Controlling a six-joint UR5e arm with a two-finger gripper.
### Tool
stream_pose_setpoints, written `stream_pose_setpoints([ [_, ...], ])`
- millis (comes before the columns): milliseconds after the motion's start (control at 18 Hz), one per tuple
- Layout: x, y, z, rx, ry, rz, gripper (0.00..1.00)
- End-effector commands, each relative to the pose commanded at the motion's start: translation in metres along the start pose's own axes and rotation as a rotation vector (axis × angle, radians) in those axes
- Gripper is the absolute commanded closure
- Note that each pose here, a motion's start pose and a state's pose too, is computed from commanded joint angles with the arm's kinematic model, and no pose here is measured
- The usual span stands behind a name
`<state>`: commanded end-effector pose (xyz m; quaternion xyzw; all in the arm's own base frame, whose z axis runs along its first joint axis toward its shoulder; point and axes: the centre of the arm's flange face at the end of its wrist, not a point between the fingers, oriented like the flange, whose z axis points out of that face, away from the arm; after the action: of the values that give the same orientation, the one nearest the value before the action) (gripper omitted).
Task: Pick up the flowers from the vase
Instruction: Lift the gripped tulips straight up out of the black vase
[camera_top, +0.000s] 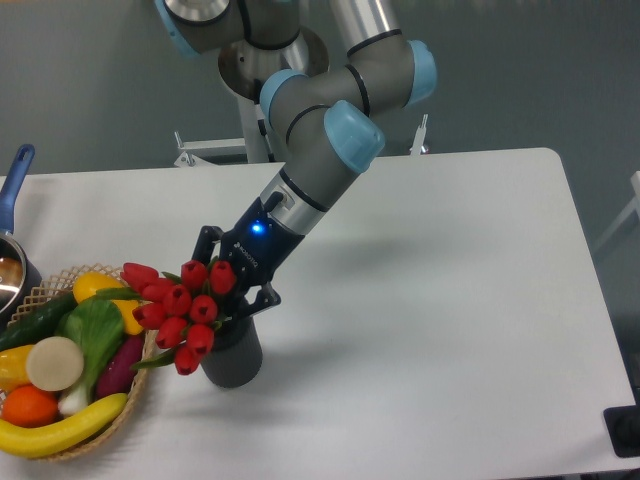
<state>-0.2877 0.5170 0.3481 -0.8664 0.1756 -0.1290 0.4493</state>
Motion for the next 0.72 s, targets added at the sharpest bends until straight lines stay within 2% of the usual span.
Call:
stream_pose_setpoints([
  [722, 0.007, -0.043, -0.042, 0.073, -0.048, -0.044, 0.55],
])
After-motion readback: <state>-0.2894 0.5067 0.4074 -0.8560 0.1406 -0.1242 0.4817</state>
